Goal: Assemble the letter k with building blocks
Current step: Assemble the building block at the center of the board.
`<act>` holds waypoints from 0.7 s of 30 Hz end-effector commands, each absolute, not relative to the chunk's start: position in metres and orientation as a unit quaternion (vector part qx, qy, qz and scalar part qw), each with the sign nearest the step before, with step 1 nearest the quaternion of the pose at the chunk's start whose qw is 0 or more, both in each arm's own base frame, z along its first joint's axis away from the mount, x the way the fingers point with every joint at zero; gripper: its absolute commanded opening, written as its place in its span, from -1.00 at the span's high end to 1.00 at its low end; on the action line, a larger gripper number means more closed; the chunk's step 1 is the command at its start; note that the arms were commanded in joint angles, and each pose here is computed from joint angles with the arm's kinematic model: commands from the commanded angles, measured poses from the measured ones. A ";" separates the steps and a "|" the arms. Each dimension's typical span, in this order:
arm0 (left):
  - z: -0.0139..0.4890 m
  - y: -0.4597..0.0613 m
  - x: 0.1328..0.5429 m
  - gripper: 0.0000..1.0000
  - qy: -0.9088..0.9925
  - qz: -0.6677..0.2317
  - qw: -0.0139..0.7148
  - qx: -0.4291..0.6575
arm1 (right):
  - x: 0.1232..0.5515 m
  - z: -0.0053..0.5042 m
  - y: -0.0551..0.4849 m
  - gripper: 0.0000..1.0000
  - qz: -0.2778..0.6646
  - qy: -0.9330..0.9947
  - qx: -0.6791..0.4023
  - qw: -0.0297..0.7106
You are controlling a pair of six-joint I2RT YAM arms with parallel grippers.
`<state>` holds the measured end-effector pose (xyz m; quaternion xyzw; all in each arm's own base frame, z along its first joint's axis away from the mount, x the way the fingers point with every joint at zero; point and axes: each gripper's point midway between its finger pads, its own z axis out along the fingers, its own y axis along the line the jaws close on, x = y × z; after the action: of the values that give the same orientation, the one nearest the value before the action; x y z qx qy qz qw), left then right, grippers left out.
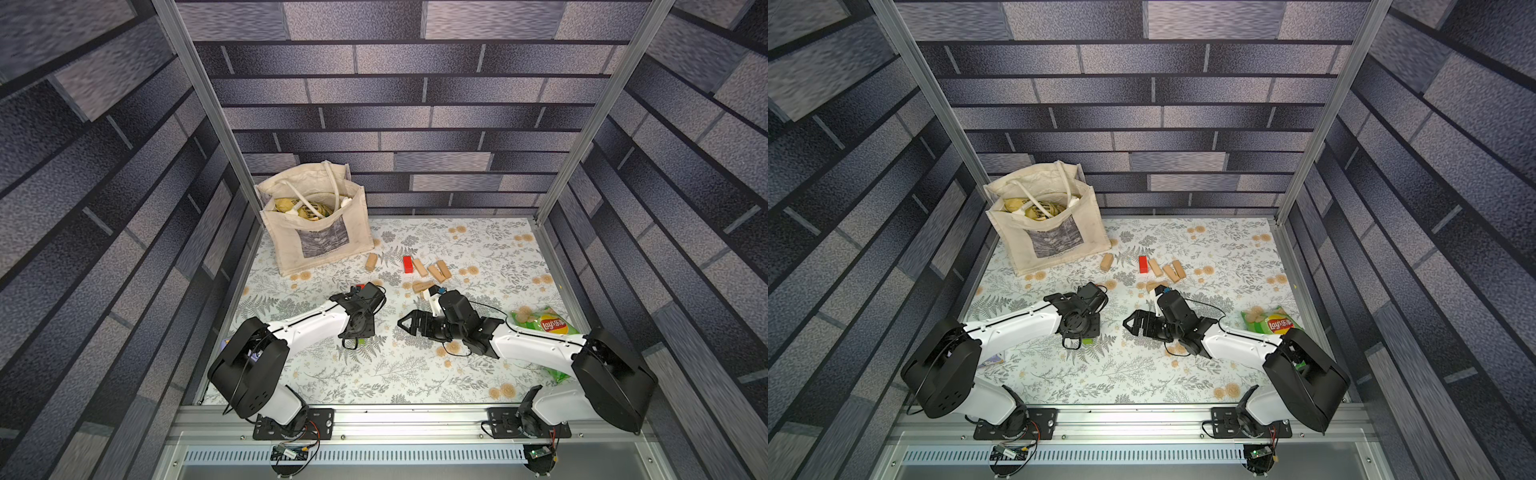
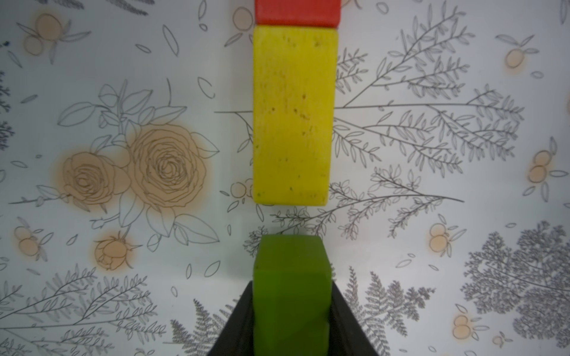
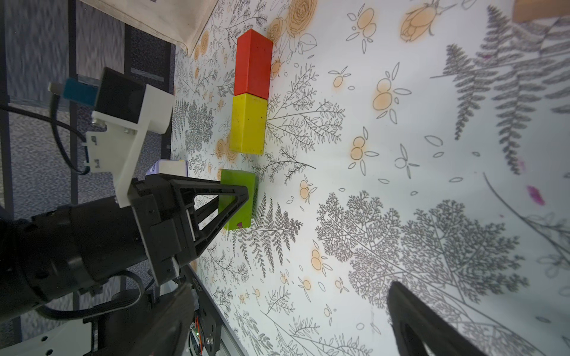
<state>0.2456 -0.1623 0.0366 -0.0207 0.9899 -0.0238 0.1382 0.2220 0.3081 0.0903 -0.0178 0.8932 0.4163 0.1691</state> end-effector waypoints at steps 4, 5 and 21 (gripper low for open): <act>0.035 -0.160 0.248 0.39 0.991 -0.018 0.131 -0.024 | 0.226 0.093 0.310 -1.00 0.422 0.890 -0.020 0.171; 0.035 -0.161 0.248 0.39 0.991 -0.019 0.130 -0.023 | 0.227 0.093 0.310 -1.00 0.422 0.890 -0.020 0.170; 0.027 -0.158 0.253 0.39 0.991 -0.018 0.127 -0.025 | 0.228 0.088 0.310 -1.00 0.419 0.893 -0.018 0.165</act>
<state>0.2495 -0.1570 0.0284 -0.0314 0.9909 -0.0172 0.1301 0.2226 0.3072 0.0841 -0.0152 0.8960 0.4137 0.1603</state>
